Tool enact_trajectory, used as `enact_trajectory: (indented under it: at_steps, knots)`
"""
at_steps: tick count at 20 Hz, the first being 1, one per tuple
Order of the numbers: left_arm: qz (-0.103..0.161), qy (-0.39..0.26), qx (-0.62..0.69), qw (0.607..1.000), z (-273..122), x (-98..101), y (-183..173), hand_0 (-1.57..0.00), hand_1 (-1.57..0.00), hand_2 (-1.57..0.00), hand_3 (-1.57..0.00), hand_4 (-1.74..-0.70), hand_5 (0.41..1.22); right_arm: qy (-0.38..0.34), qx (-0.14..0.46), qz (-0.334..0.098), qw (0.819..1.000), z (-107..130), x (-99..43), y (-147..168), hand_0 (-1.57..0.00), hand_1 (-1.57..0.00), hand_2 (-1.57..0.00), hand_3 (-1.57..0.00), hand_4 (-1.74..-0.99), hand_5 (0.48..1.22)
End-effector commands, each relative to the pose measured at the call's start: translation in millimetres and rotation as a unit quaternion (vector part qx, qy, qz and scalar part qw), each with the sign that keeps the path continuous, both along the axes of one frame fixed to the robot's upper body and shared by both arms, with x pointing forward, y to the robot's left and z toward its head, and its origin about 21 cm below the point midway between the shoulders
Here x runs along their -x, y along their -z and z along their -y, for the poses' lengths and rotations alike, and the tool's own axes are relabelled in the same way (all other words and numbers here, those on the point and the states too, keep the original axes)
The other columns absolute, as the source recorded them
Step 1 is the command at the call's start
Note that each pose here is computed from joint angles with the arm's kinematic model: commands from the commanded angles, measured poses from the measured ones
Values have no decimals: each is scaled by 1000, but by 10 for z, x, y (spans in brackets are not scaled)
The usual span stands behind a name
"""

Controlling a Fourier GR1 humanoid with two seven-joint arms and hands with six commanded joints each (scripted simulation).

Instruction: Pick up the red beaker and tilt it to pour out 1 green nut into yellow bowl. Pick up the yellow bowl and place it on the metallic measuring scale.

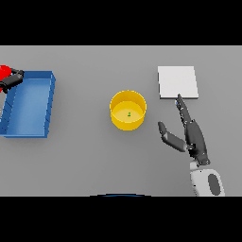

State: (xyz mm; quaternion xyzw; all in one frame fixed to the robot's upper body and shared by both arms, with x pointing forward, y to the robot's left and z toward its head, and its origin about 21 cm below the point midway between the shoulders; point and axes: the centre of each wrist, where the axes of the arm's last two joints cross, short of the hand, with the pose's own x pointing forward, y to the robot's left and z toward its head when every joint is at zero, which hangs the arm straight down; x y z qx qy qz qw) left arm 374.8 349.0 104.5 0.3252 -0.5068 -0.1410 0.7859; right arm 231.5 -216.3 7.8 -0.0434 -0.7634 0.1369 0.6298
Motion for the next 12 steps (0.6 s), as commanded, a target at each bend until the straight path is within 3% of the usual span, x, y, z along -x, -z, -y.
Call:
enact_trajectory:
  at_steps: [1,3,5,9,12]
  knots:
    - [-7,16,12,1000,-5,30,-12,-1175,-1075,-1021,-1055,-1232,737,6,3,2,1000,23,-1,-17,1,1,1,1,-1151,670]
    - [-16,54,49,997,-38,82,-52,-751,-687,-653,-675,-1050,683,5,5,4,1000,35,-15,-17,1,1,1,1,-1150,671]
    - [-53,64,26,996,-23,103,-41,-481,-440,-418,-431,-915,651,4,-2,1,1000,2,-35,-28,1,1,1,1,-1155,670]
    - [-85,64,-25,994,-18,86,-15,-196,-179,-170,-176,-813,627,9,15,7,1000,4,17,-10,1,1,1,1,-1157,665]
    - [-64,66,-34,995,-7,84,36,-100,-91,-87,-90,-783,631,10,21,8,1000,-29,12,-36,1,1,1,1,-1154,657]
